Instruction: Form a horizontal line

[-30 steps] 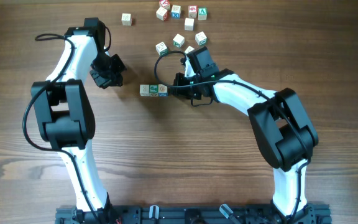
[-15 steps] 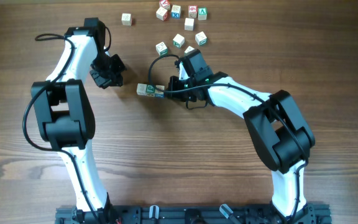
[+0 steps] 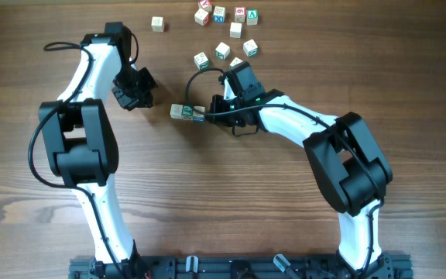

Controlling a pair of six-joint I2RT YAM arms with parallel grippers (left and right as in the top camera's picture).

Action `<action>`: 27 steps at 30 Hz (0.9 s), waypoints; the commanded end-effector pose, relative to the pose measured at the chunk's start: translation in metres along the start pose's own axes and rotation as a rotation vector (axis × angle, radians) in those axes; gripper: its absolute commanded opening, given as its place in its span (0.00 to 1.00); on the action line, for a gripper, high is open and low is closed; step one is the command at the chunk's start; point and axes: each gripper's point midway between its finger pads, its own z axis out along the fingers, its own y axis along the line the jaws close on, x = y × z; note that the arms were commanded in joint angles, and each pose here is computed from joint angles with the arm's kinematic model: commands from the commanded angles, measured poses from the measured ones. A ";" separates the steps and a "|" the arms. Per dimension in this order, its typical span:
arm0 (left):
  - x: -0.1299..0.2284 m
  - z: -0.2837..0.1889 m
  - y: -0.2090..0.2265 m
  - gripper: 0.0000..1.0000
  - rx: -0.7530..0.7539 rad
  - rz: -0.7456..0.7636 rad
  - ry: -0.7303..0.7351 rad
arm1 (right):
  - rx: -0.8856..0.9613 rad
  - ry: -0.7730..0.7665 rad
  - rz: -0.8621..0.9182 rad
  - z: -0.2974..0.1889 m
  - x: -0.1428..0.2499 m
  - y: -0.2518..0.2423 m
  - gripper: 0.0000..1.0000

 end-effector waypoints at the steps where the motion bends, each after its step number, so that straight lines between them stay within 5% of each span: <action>1: 0.003 0.006 -0.002 0.04 0.002 0.024 0.022 | 0.024 -0.001 0.011 0.009 0.002 -0.012 0.05; 27: 0.003 0.006 -0.002 0.04 0.002 0.024 0.022 | 0.011 -0.051 -0.010 0.008 -0.010 -0.007 0.04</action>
